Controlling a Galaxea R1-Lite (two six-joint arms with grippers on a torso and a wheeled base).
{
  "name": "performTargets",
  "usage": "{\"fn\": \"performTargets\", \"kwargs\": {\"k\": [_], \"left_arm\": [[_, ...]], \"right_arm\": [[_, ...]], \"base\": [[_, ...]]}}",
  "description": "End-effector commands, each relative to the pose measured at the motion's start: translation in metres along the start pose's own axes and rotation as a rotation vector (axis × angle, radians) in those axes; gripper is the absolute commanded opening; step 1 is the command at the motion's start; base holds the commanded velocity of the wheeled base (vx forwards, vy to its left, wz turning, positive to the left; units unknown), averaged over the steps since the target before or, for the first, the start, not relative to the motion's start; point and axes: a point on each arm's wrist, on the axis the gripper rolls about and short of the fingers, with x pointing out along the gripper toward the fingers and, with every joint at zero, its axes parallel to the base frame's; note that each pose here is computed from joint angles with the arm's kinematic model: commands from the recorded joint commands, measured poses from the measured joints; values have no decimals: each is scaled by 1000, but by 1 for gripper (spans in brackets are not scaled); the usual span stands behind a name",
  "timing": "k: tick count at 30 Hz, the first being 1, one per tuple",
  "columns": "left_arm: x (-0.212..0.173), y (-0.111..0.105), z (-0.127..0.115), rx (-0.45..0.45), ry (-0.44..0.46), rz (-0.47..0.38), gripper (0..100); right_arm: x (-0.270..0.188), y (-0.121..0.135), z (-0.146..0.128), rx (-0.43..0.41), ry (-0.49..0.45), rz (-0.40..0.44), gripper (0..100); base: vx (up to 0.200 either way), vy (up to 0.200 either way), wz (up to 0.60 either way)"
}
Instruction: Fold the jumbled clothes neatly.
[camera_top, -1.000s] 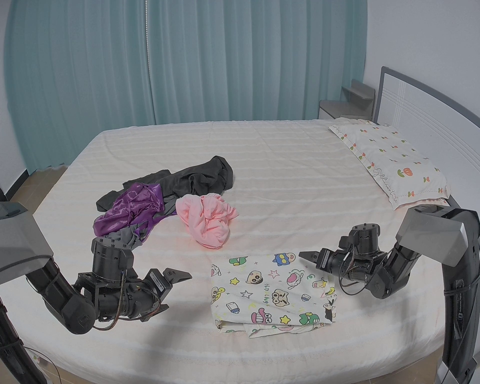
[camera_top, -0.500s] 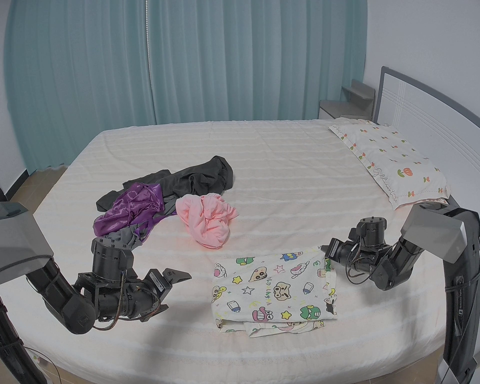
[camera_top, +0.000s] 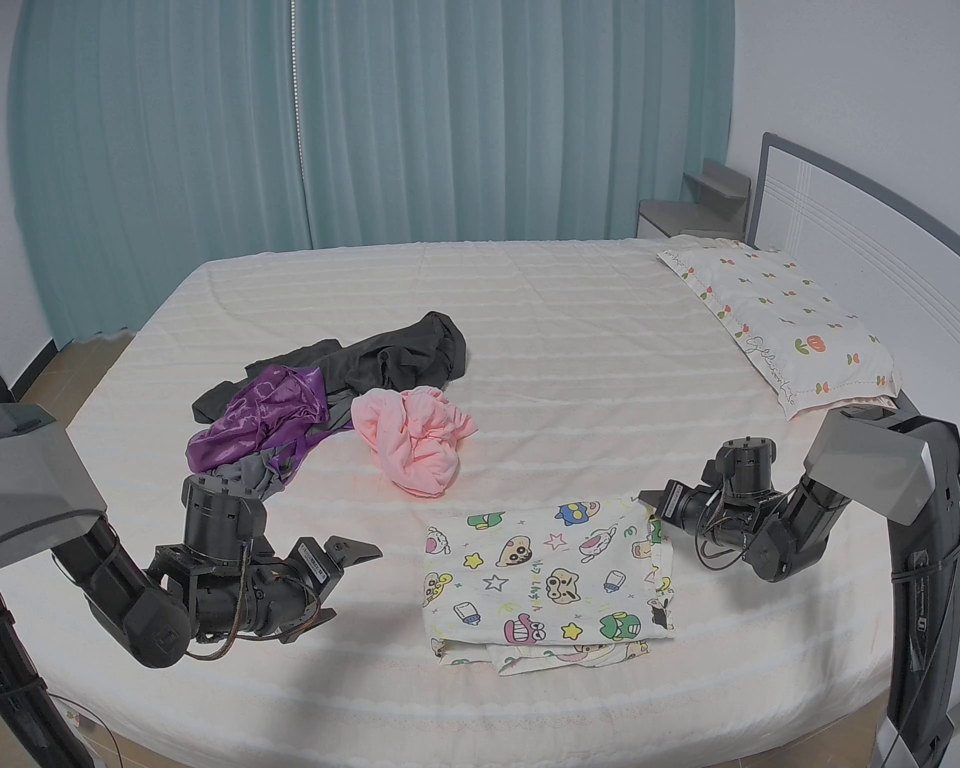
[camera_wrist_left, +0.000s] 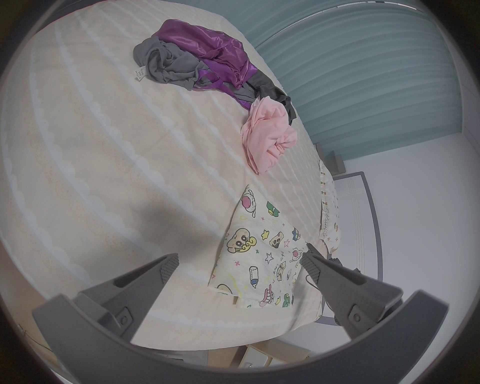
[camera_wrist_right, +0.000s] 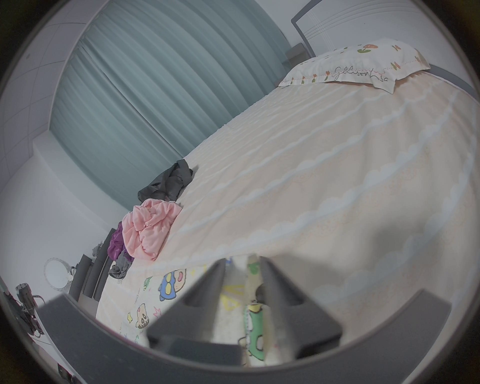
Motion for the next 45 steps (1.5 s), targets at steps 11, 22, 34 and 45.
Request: {"fn": "performTargets", "kwargs": {"k": [11, 22, 34, 45], "left_arm": [[0, 0, 0, -3, 7, -1, 100], [1, 2, -1, -4, 10, 6, 100], [1, 2, -1, -5, 9, 8, 100], [1, 2, -1, -5, 8, 9, 100]], "right_arm": [[-100, 22, -58, -40, 189, -22, 100], [-112, 26, -90, -72, 297, -20, 100], [-107, 22, -102, -74, 332, -39, 0], [-127, 18, -97, -70, 282, -49, 0]], "base": [[0, 0, 0], [0, 0, 0], [0, 0, 0], [0, 0, 0]]}}
